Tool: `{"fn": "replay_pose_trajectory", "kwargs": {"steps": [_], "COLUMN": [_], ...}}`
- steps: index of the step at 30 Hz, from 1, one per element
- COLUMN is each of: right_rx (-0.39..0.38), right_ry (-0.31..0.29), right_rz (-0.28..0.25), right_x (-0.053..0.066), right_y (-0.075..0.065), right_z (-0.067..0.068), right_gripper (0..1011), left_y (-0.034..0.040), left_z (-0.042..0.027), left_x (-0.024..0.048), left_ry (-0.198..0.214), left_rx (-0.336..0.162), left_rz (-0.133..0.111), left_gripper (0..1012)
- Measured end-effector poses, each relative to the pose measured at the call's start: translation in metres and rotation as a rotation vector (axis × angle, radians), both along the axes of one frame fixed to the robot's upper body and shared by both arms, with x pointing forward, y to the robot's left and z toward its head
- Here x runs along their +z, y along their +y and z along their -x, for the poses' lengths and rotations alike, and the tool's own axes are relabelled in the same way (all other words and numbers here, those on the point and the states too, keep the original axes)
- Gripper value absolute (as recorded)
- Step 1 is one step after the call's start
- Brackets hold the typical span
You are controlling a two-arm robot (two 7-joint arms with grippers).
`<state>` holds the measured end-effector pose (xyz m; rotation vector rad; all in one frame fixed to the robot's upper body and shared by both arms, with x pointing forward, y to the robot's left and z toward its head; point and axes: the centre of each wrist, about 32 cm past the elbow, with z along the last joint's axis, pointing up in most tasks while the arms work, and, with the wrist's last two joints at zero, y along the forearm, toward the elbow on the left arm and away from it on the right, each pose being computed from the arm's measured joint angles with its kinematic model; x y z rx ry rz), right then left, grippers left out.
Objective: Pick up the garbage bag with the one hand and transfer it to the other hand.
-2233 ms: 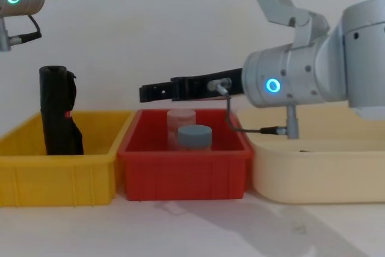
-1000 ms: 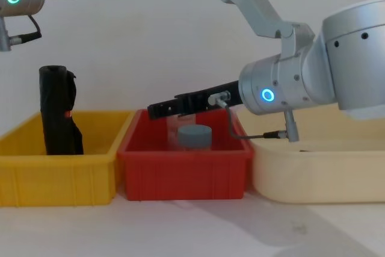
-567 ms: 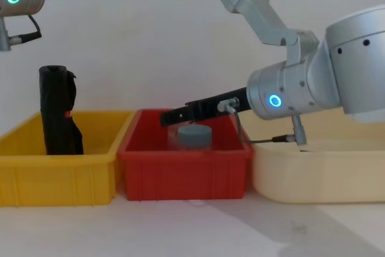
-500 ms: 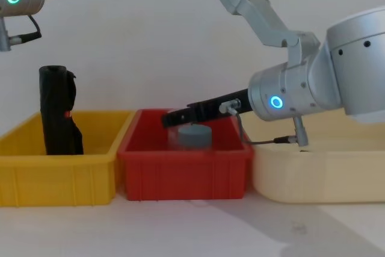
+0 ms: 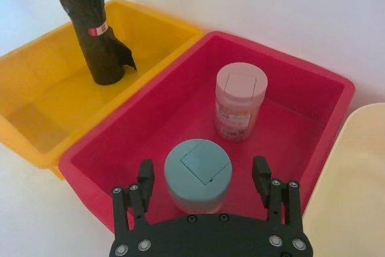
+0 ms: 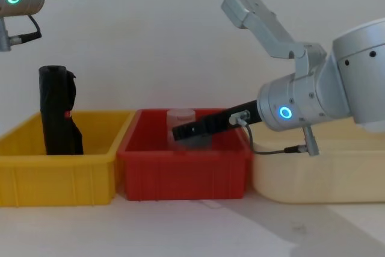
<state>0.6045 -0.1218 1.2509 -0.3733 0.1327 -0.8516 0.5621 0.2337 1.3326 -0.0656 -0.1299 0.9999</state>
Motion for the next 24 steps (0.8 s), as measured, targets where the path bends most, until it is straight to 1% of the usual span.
{"fn": "replay_pose_trajectory", "kwargs": {"steps": [9, 16, 19, 21, 22, 24], "right_rx": [-0.005, 0.0, 0.004, 0.005, 0.005, 0.005], "right_ry": [0.017, 0.025, 0.028, 0.029, 0.028, 0.028], "right_rz": [0.005, -0.001, -0.011, -0.02, -0.027, -0.035], "right_x": [-0.005, -0.008, -0.01, -0.01, -0.011, -0.011], "right_y": [-0.001, -0.001, 0.0, 0.0, 0.0, 0.0], "right_z": [-0.003, -0.004, -0.004, -0.005, -0.005, -0.005], "right_gripper": [1001, 998, 946, 900, 852, 817], "left_y": [0.0, 0.0, 0.0, 0.0, 0.0, 0.0], "left_z": [0.0, 0.0, 0.0, 0.0, 0.0, 0.0], "left_x": [0.0, 0.0, 0.0, 0.0, 0.0, 0.0], "left_ry": [0.0, 0.0, 0.0, 0.0, 0.0, 0.0], "left_rx": [0.0, 0.0, 0.0, 0.0, 0.0, 0.0], "left_rz": [0.0, 0.0, 0.0, 0.0, 0.0, 0.0], "left_gripper": [1000, 1000, 1000, 1000, 1000, 1000]}}
